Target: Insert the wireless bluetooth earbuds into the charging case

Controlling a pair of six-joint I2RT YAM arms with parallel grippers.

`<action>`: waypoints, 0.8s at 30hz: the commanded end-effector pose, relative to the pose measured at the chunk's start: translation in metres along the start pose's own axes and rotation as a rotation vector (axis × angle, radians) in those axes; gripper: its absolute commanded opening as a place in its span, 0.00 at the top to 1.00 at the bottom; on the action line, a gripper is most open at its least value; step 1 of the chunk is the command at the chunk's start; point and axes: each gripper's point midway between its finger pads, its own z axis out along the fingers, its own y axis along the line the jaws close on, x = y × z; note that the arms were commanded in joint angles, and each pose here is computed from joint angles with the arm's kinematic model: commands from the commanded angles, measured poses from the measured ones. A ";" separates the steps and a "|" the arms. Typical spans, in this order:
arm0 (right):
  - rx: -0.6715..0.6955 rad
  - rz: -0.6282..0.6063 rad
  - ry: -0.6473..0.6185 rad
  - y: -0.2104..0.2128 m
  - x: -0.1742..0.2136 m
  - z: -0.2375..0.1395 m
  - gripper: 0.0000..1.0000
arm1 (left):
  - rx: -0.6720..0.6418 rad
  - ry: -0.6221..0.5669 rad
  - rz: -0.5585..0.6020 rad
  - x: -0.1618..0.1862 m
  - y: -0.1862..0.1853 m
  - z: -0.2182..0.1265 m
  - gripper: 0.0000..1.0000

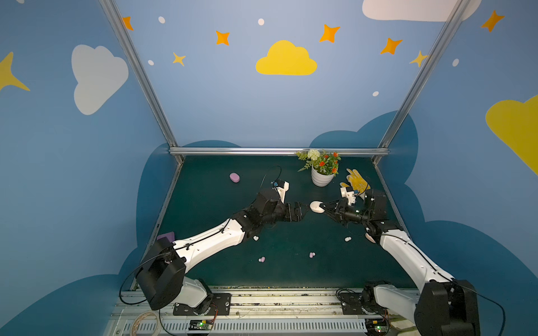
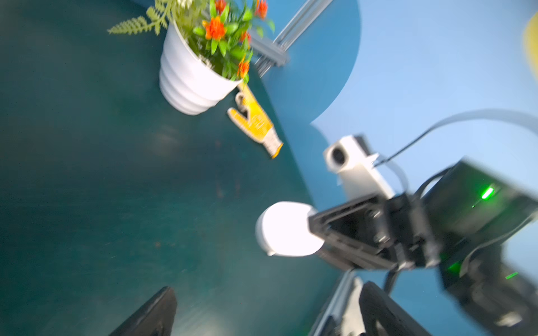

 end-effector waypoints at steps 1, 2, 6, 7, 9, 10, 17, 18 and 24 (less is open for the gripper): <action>-0.072 -0.020 -0.111 0.028 -0.012 -0.001 0.82 | 0.143 -0.078 -0.140 -0.022 -0.027 0.001 0.07; -0.077 -0.023 -0.124 0.031 -0.011 0.000 0.82 | 0.159 -0.085 -0.156 -0.023 -0.028 0.002 0.08; -0.107 -0.023 -0.192 0.041 -0.011 -0.002 0.82 | 0.218 -0.106 -0.240 -0.027 -0.028 0.006 0.15; -0.112 -0.015 -0.216 0.042 -0.012 -0.004 0.82 | 0.224 -0.107 -0.258 -0.028 -0.027 0.007 0.17; -0.124 -0.019 -0.243 0.046 -0.013 -0.006 0.81 | 0.233 -0.110 -0.286 -0.028 -0.025 0.009 0.20; -0.127 -0.020 -0.251 0.048 -0.013 -0.007 0.82 | 0.246 -0.113 -0.295 -0.028 -0.025 0.010 0.21; -0.163 -0.035 -0.260 0.060 -0.010 -0.005 0.82 | 0.298 -0.137 -0.331 -0.034 -0.030 0.012 0.29; -0.167 -0.035 -0.261 0.061 -0.010 -0.005 0.82 | 0.307 -0.137 -0.333 -0.034 -0.032 0.013 0.30; -0.199 -0.052 -0.282 0.071 -0.009 -0.003 0.82 | 0.333 -0.121 -0.370 -0.032 -0.034 0.020 0.34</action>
